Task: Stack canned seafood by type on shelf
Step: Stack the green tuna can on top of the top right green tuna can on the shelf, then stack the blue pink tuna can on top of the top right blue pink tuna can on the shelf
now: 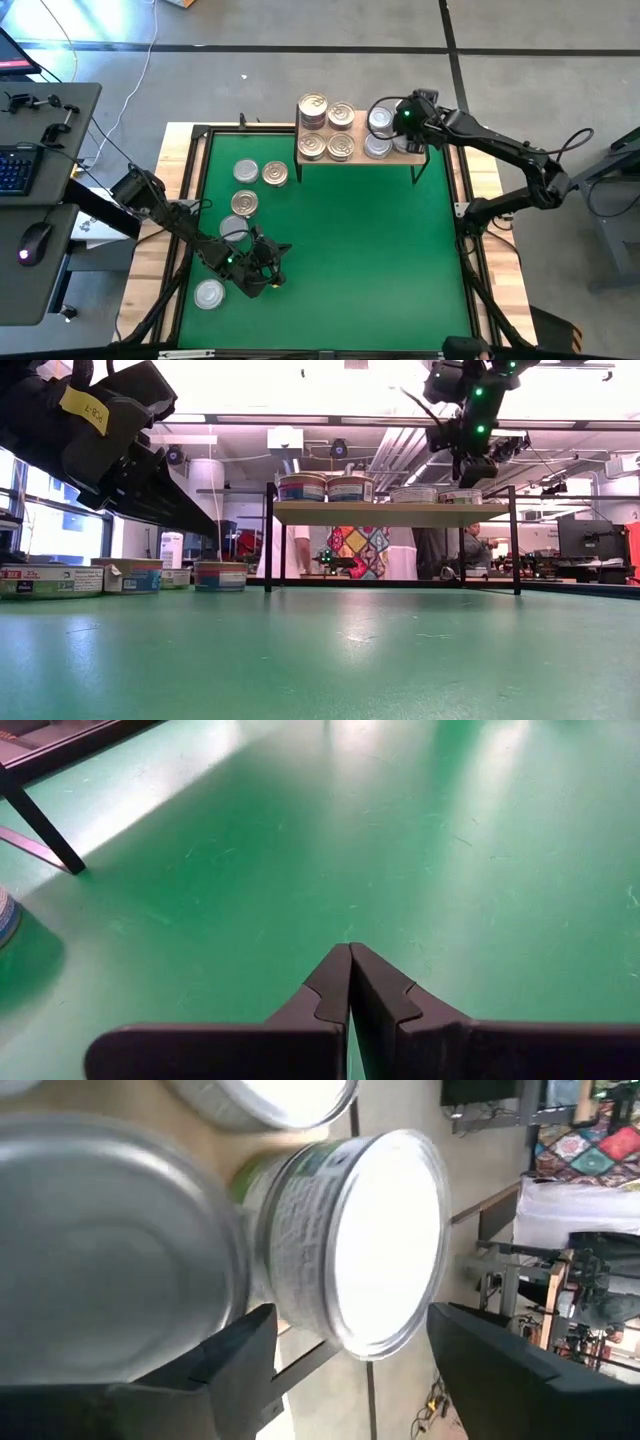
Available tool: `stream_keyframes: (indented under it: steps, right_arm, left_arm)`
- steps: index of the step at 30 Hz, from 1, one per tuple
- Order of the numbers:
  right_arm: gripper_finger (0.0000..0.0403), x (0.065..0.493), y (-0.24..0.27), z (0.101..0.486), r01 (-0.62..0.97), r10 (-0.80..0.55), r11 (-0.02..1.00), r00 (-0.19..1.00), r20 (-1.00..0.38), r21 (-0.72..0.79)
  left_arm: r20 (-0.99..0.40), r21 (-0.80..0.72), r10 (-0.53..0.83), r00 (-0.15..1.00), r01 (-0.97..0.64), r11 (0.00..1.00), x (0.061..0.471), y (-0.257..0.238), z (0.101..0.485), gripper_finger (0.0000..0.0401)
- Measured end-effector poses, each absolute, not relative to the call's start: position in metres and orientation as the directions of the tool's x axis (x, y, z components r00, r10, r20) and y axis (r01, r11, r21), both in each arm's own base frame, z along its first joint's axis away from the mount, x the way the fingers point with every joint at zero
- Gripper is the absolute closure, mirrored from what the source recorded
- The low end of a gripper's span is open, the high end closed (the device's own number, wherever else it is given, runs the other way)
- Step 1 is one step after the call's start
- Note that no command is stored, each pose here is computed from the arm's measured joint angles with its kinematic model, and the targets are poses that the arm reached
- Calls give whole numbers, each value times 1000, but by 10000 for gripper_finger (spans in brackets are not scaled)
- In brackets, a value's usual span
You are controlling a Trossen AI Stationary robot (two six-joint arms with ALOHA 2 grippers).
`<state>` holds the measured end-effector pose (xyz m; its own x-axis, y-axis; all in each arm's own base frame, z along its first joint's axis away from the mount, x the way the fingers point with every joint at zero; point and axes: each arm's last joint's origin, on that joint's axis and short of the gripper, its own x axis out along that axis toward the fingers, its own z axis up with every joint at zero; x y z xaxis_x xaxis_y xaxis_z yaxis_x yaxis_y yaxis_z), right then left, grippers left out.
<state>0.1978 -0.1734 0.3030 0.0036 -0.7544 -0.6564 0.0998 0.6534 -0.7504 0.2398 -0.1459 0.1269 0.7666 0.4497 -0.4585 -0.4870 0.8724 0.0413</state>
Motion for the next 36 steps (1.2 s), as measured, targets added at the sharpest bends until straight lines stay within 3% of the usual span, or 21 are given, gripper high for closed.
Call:
stream_keyframes:
  steps: [6, 11, 15, 18, 22, 26, 32, 36]
  right_arm:
    - [148, 192, -166, 303, 60, -733, 678, -30, -680, -733]
    - [148, 191, -145, 316, 52, -787, 616, -15, -617, -786]
    - [148, 191, -118, 328, 87, -816, 578, 49, -576, -811]
    - [148, 190, -92, 333, 173, -785, 619, 144, -602, -766]
    - [148, 189, -53, 334, 275, -628, 778, 331, -704, -565]
    - [148, 196, -7, 334, 247, -452, 892, 498, -740, -378]
    - [148, 207, 74, 303, 89, -241, 960, 749, -617, -266]
    - [148, 201, 112, 256, 7, -66, 993, 860, -506, -118]
  left_arm:
    - [-459, 41, 450, 767, -487, 872, 240, -146, 127, 401]
    - [-459, 41, 449, 767, -487, 872, 240, -146, 127, 401]
    - [-457, 37, 448, 768, -487, 872, 240, -146, 127, 401]
    - [-442, 15, 437, 783, -481, 877, 242, -148, 129, 401]
    - [-409, 14, 409, 816, -442, 897, 247, -151, 135, 401]
    - [-380, 9, 361, 852, -387, 922, 252, -155, 141, 401]
    - [-402, 9, 247, 882, -266, 964, 254, -166, 147, 401]
    - [-523, 39, 210, 826, -223, 974, 253, -177, 158, 401]
